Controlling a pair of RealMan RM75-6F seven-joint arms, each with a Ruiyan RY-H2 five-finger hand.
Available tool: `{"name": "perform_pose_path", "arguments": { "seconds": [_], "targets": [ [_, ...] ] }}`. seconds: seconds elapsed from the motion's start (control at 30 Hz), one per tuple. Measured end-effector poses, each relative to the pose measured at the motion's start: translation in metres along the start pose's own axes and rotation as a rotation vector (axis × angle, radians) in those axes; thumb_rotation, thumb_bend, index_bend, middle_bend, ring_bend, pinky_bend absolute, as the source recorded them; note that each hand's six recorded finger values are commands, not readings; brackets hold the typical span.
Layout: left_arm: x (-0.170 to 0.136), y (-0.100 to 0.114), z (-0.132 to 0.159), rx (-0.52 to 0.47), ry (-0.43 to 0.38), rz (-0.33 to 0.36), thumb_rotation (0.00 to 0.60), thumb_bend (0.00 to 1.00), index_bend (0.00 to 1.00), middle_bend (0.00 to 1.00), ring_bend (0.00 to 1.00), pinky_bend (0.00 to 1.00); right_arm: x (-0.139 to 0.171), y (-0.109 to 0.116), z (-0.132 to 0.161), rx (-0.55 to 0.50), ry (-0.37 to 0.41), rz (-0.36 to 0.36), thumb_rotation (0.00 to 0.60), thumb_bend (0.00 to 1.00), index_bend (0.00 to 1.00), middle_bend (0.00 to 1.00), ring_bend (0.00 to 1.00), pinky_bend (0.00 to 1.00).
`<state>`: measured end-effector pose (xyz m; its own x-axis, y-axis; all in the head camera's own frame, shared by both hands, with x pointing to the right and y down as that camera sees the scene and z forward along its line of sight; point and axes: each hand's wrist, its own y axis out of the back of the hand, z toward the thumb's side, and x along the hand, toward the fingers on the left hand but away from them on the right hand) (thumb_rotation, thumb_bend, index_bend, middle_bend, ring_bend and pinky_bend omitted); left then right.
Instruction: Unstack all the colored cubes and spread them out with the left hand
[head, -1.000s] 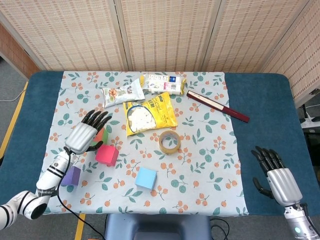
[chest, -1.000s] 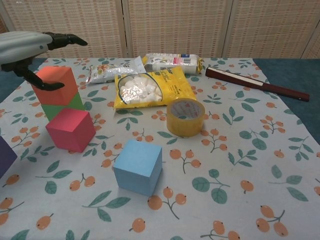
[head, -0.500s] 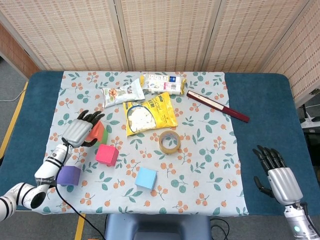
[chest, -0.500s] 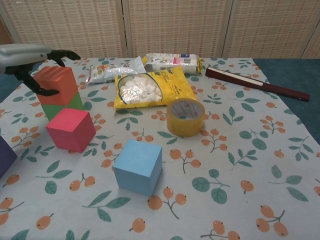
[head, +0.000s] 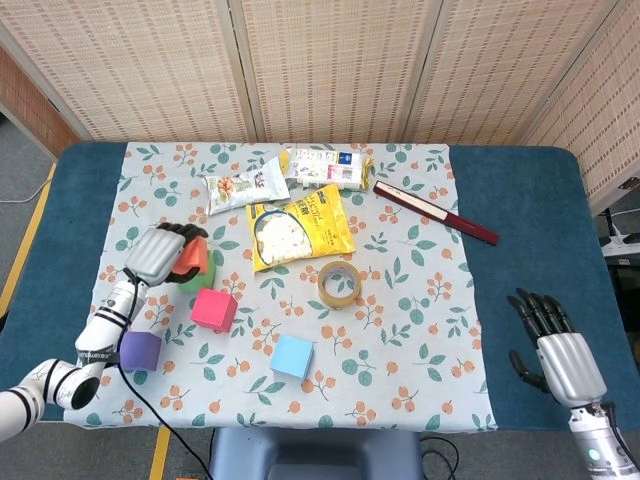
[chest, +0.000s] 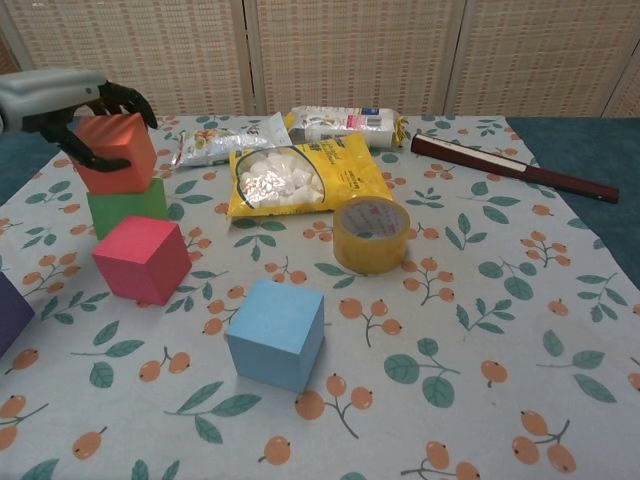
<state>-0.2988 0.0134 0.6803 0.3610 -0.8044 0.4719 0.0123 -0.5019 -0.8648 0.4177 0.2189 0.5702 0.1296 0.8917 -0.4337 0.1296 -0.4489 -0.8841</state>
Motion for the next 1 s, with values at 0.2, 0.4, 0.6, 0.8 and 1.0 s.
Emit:
{"name": "perform_pose_path", "arguments": {
  "seconds": [0.2, 0.4, 0.6, 0.8, 1.0],
  "targets": [
    [0.027, 0.012, -0.013, 0.006, 0.033, 0.059, 0.6, 0.46, 0.28, 0.56, 0.58, 0.3, -0.002, -0.001, -0.001, 0.009, -0.013, -0.002, 0.6, 0.35, 0.0, 0.0, 0.0, 0.0],
    [0.063, 0.018, -0.02, 0.011, 0.069, 0.072, 0.6, 0.46, 0.3, 0.55, 0.57, 0.3, -0.007, -0.006, -0.006, 0.015, -0.038, 0.01, 0.6, 0.35, 0.0, 0.0, 0.0, 0.0],
    [0.091, 0.017, -0.026, 0.02, 0.109, 0.083, 0.6, 0.46, 0.31, 0.54, 0.56, 0.27, -0.012, -0.01, -0.011, 0.022, -0.058, 0.028, 0.6, 0.35, 0.0, 0.0, 0.0, 0.0],
    [0.109, 0.013, -0.028, 0.024, 0.136, 0.085, 0.6, 0.46, 0.31, 0.52, 0.56, 0.27, -0.015, -0.009, -0.018, 0.025, -0.084, 0.028, 0.6, 0.35, 0.0, 0.0, 0.0, 0.0],
    [0.101, 0.018, -0.041, 0.054, 0.136, 0.111, 0.6, 0.46, 0.31, 0.52, 0.56, 0.27, -0.014, -0.006, -0.019, 0.028, -0.083, 0.02, 0.6, 0.35, 0.0, 0.0, 0.0, 0.0]
  ]
}}
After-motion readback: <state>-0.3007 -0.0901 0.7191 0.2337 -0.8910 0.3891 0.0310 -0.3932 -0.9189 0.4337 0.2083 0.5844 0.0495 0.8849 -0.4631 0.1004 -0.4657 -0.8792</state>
